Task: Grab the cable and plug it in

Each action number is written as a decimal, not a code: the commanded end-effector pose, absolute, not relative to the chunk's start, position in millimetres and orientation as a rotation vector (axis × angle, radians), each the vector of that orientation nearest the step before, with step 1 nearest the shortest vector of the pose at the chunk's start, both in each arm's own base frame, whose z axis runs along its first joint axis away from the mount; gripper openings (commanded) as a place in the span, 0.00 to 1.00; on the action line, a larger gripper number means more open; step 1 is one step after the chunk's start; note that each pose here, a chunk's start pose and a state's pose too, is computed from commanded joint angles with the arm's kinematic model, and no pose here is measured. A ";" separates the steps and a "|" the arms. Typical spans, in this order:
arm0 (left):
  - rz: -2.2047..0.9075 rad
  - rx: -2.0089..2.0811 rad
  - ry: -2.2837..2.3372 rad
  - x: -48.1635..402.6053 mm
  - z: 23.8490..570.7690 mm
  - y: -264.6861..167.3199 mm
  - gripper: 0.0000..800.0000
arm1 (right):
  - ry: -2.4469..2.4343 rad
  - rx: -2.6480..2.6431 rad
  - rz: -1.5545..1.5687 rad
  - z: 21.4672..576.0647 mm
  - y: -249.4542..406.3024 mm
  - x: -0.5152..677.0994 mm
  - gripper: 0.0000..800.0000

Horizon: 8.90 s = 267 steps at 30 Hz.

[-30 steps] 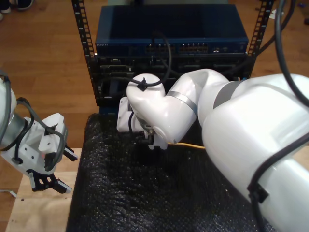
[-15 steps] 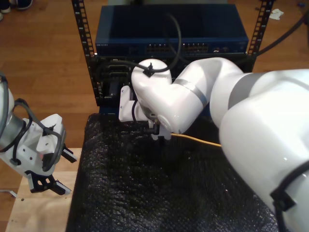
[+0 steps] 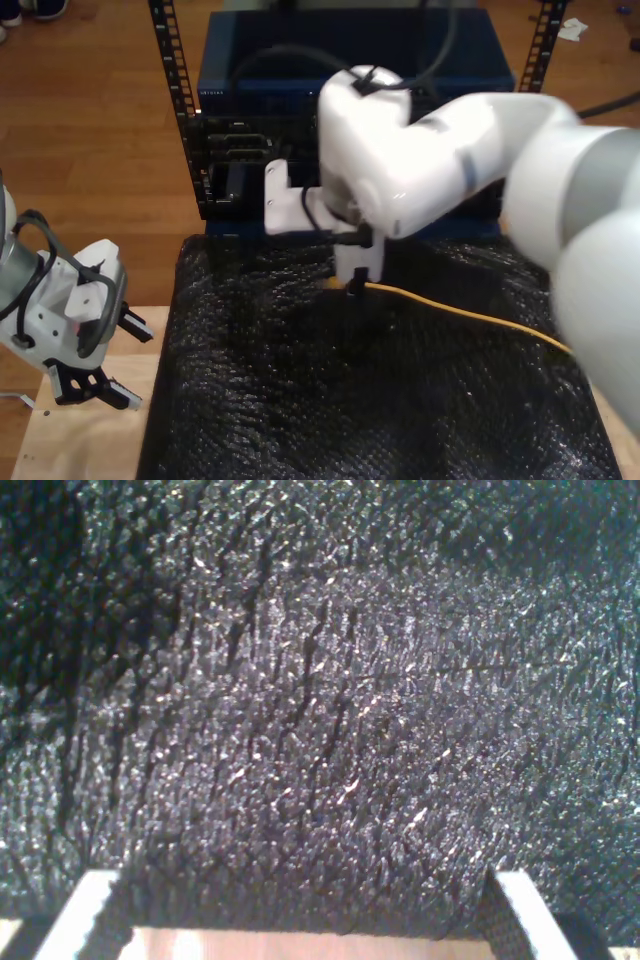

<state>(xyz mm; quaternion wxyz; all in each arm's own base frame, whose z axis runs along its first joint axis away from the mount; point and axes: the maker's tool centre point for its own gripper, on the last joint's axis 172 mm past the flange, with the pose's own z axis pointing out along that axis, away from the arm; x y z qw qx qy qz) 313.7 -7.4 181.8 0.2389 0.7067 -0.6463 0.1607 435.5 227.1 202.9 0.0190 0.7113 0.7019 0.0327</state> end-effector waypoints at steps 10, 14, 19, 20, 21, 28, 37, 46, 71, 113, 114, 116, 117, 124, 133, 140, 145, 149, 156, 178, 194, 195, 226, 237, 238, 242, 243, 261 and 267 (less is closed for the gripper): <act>0.573 1.852 -1.672 322.0 209.4 -46.5 1.00 | 2.238 2.378 0.137 240.7 187.4 395.9 0.01; 0.586 1.782 -1.694 322.9 226.7 -67.8 1.00 | 2.240 2.389 0.129 248.8 182.7 389.0 0.01; 0.660 1.709 -1.664 329.9 248.6 -98.9 1.00 | 2.251 2.422 0.156 252.9 188.3 378.9 0.01; 0.676 1.692 -1.663 331.8 253.3 -105.9 1.00 | 2.254 2.427 0.170 255.7 189.8 377.2 0.01; 0.689 1.674 -1.665 333.3 258.4 -113.6 1.00 | 2.256 2.428 0.184 258.5 191.0 376.4 0.01; 0.685 1.619 -1.647 336.2 280.2 -158.2 1.00 | 2.282 2.456 0.202 268.6 196.5 363.4 0.01; 0.765 1.557 -1.571 343.0 302.2 -195.2 1.00 | 2.275 2.514 0.293 288.5 200.0 358.6 0.01; 0.804 1.540 -1.526 348.4 311.4 -201.8 1.00 | 2.281 2.558 0.385 304.2 213.0 356.0 0.01; 0.837 1.462 -1.453 346.7 333.4 -216.7 0.80 | 2.308 2.582 0.420 317.0 221.6 345.9 0.01; 0.866 1.388 -1.478 340.3 333.8 -221.8 0.48 | 2.342 2.587 0.404 315.4 229.9 339.8 0.01; 0.869 1.385 -1.482 340.3 333.8 -221.8 0.48 | 2.340 2.589 0.403 315.4 229.9 339.8 0.01; 0.872 1.382 -1.486 340.3 333.8 -221.8 0.48 | 2.340 2.589 0.403 315.4 229.9 339.8 0.01; 0.872 1.382 -1.486 340.3 333.8 -221.8 0.48 | 2.340 2.589 0.403 315.4 229.9 339.8 0.01; 0.870 1.381 -1.484 339.5 333.4 -222.0 0.40 | 2.341 2.591 0.398 314.2 230.0 339.9 0.01; 0.868 1.377 -1.485 337.7 332.5 -222.7 0.31 | 2.341 2.593 0.397 313.8 230.3 339.9 0.01; 0.864 1.373 -1.487 335.9 331.9 -224.3 0.25 | 2.341 2.593 0.397 313.8 230.3 339.9 0.01; 0.859 1.373 -1.484 334.5 330.4 -224.9 0.15 | 2.341 2.593 0.397 313.8 230.3 339.9 0.01; 0.856 1.375 -1.483 333.6 328.8 -224.7 0.04 | 2.343 2.591 0.398 313.8 230.3 339.9 0.01; 0.851 1.374 -1.482 331.9 328.0 -225.2 0.00 | 2.359 2.572 0.404 314.4 230.3 339.8 0.33; 0.759 1.299 -1.363 317.0 340.5 -232.9 0.00 | 2.395 2.509 0.545 341.8 234.9 349.6 1.00; 0.700 1.348 -1.121 330.8 356.5 -198.2 0.00 | 2.444 2.268 0.788 406.3 232.0 345.3 1.00; 0.675 1.351 -1.093 331.3 358.1 -195.9 0.01 | 2.454 2.240 0.804 410.3 231.8 342.7 1.00; 0.625 1.134 -0.925 324.4 394.6 -173.5 0.01 | 2.407 1.795 1.298 468.3 243.6 333.4 0.99; 0.606 1.079 -0.862 323.5 400.3 -167.7 0.02 | 2.534 1.593 1.323 453.7 284.2 311.4 1.00; 0.605 1.070 -0.851 323.8 400.3 -166.7 0.03 | 2.548 1.576 1.325 454.0 288.4 307.8 1.00; 0.616 1.029 -0.818 326.0 406.9 -164.8 0.03 | 2.559 1.533 1.354 455.4 300.3 301.6 1.00; 0.613 1.019 -0.817 324.6 408.6 -164.3 0.03 | 2.552 1.527 1.364 454.7 301.9 301.4 1.00; 0.554 0.957 -0.778 313.3 413.0 -160.4 0.04 | 2.413 1.452 1.485 444.6 311.8 313.9 1.00; 0.516 0.932 -0.721 316.1 414.2 -156.8 0.04 | 2.406 1.449 1.490 443.6 310.0 312.8 0.99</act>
